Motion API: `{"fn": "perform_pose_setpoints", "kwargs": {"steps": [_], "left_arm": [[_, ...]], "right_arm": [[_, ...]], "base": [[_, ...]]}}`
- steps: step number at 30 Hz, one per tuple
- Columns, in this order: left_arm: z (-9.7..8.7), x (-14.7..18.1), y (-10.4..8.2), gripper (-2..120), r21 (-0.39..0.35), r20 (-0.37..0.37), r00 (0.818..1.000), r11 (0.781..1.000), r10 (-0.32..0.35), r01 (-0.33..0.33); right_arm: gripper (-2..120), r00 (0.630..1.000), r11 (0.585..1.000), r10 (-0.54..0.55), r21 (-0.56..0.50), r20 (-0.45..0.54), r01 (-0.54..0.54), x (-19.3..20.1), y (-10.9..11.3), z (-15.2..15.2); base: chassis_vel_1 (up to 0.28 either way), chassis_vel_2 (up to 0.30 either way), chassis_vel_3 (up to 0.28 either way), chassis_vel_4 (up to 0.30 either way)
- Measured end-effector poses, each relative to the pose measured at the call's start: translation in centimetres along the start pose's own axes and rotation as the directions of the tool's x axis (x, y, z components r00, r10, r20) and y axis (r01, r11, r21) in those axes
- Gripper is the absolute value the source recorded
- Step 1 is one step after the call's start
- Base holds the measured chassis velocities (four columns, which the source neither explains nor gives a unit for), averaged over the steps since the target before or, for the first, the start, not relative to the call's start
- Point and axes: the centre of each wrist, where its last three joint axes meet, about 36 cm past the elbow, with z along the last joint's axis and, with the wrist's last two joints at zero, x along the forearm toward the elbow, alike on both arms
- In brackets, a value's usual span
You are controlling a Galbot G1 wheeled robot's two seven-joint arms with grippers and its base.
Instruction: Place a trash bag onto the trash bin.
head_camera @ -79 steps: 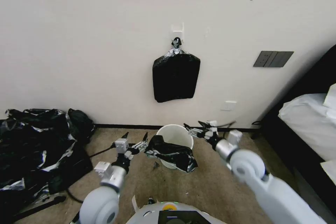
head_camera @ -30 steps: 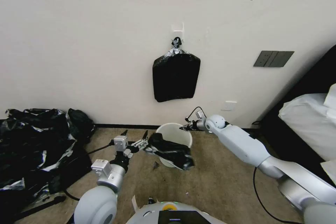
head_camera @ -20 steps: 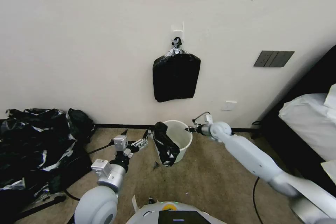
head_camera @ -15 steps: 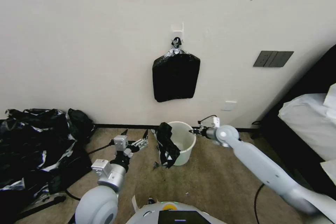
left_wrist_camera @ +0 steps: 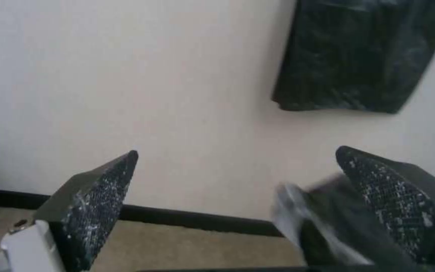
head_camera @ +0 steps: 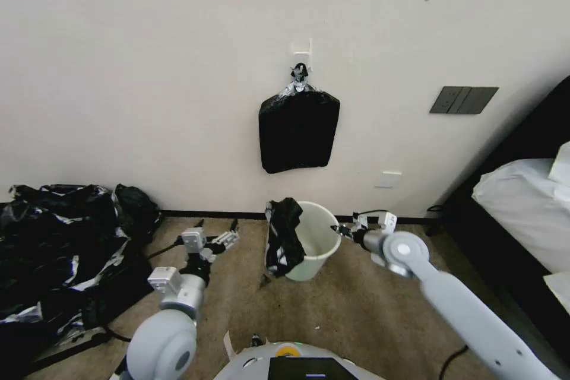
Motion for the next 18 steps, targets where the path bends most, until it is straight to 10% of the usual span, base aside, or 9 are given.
{"fn": "perform_pose_setpoints", "kwargs": {"steps": [18], "left_arm": [[-0.8,-0.7,1.6,100,0.013,0.015,0.999,0.999,-0.035,0.035]], "right_arm": [[7,0.996,0.996,0.079,0.035,0.041,-0.081,-1.6,-0.4,6.4]], "base": [[0.000,0.000,0.000,0.000]]}}
